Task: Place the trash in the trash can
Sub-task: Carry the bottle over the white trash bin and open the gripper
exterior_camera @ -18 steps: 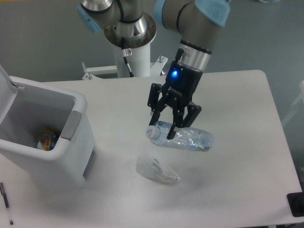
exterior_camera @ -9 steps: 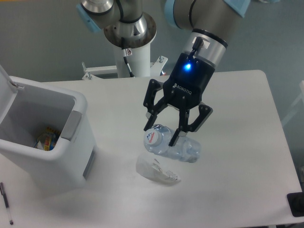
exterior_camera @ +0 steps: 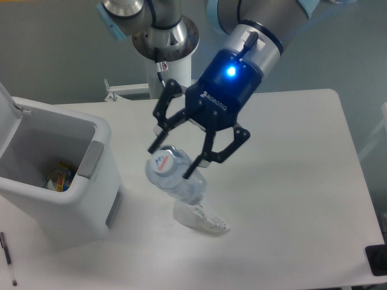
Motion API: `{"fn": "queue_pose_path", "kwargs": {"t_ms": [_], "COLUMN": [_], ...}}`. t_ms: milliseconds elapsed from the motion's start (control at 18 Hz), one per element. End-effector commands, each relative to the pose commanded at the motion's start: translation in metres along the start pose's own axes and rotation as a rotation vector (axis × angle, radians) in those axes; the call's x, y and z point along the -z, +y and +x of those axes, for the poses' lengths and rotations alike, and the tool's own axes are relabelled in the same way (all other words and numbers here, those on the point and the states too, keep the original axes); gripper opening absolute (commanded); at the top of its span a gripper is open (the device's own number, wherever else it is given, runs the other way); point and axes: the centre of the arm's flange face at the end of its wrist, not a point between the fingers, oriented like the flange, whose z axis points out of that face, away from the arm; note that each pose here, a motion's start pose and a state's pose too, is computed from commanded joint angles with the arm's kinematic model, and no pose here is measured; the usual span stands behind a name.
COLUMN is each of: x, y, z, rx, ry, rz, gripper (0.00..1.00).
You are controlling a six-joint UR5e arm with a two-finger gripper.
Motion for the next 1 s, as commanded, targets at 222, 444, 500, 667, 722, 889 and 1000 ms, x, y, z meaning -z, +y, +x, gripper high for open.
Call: {"fn": "queue_pose_path", "kwargs": {"t_ms": [222, 444, 500, 667, 722, 889, 1000], "x": [-0.008, -0.036, -0.044, -0.066, -0.067, -0.073, -0.080], "y": [-0.013, -0.018, -0.020, -0.011, -0.010, 0.006, 0.009], "z": [0.016, 0.047, 0.060, 0.097, 0.111, 0.133, 0.140], "rx": [0.021, 0.056, 0.070, 0.097, 0.093, 0.101, 0.103], "ry": [0.043, 0.100, 0.119, 0.174, 0.185, 0.210, 0.226], "rz": [0.016, -0.001, -0.007, -0.034, -0.038, -0.056, -0.064], "gripper": [0.25, 0.25, 0.25, 0.25, 0.25, 0.25, 0.25]}}
